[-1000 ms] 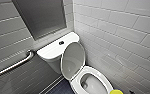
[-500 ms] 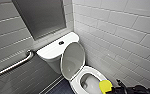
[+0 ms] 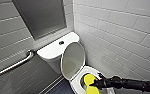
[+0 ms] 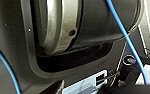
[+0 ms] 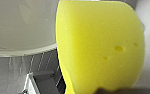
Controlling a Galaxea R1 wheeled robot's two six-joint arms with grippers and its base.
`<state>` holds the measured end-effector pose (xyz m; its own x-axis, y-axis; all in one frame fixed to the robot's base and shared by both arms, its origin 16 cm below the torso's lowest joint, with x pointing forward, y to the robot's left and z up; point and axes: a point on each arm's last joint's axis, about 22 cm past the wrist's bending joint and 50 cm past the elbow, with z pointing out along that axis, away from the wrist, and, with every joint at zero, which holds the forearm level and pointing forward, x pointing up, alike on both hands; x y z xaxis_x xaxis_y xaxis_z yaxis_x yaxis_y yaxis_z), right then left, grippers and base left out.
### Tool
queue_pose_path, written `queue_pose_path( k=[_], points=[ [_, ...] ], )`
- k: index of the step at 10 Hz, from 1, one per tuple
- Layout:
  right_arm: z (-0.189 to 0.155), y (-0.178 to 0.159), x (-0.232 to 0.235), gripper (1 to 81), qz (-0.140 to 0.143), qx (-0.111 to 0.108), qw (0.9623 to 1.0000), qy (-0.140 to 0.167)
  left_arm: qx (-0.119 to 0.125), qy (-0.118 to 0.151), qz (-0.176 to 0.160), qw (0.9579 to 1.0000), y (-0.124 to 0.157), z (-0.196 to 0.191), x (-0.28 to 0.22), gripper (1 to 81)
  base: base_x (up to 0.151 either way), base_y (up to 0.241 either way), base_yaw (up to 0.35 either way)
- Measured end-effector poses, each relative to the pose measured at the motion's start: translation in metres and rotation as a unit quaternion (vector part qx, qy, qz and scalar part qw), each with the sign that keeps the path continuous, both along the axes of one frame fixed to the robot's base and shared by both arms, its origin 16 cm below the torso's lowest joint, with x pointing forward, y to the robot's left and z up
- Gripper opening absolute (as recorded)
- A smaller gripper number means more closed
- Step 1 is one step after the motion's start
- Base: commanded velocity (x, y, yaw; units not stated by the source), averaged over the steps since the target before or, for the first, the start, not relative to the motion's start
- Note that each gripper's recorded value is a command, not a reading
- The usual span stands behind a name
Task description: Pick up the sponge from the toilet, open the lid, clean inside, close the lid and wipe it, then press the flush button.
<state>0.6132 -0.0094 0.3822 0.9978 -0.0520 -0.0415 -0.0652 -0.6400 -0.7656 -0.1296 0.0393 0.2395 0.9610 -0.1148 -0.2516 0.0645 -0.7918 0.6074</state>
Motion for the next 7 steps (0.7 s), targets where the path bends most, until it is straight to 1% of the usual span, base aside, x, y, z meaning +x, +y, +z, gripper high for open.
queue_pose_path(
  k=[2,4,5,6,7],
  points=[
    [-0.015,0.043,0.01,1.0,0.0,0.0,1.0,0.0,0.0,0.0,0.0,1.0,0.0,0.0,0.0,81.1,0.0,0.0,0.0],
    [-0.03,0.075,0.032,1.0,-0.018,-0.012,0.9998,-0.001,0.0,0.0,0.0,1.0,0.0,0.0,0.0,81.1,0.0,0.0,0.0],
    [-0.033,0.09,0.034,1.0,-0.029,-0.007,0.9995,0.007,0.001,0.001,0.0,1.0,0.001,0.0,0.0,81.1,0.0,0.0,0.0],
    [-0.038,0.105,0.031,1.0,-0.064,0.01,0.9973,0.035,0.001,0.001,0.0,1.0,0.002,0.0,-0.001,81.1,0.0,0.0,0.0],
    [-0.049,0.106,0.033,1.0,-0.107,0.023,0.9921,0.062,0.001,0.001,0.0,1.0,0.002,0.0,0.0,81.1,0.0,0.0,0.0]
  ],
)
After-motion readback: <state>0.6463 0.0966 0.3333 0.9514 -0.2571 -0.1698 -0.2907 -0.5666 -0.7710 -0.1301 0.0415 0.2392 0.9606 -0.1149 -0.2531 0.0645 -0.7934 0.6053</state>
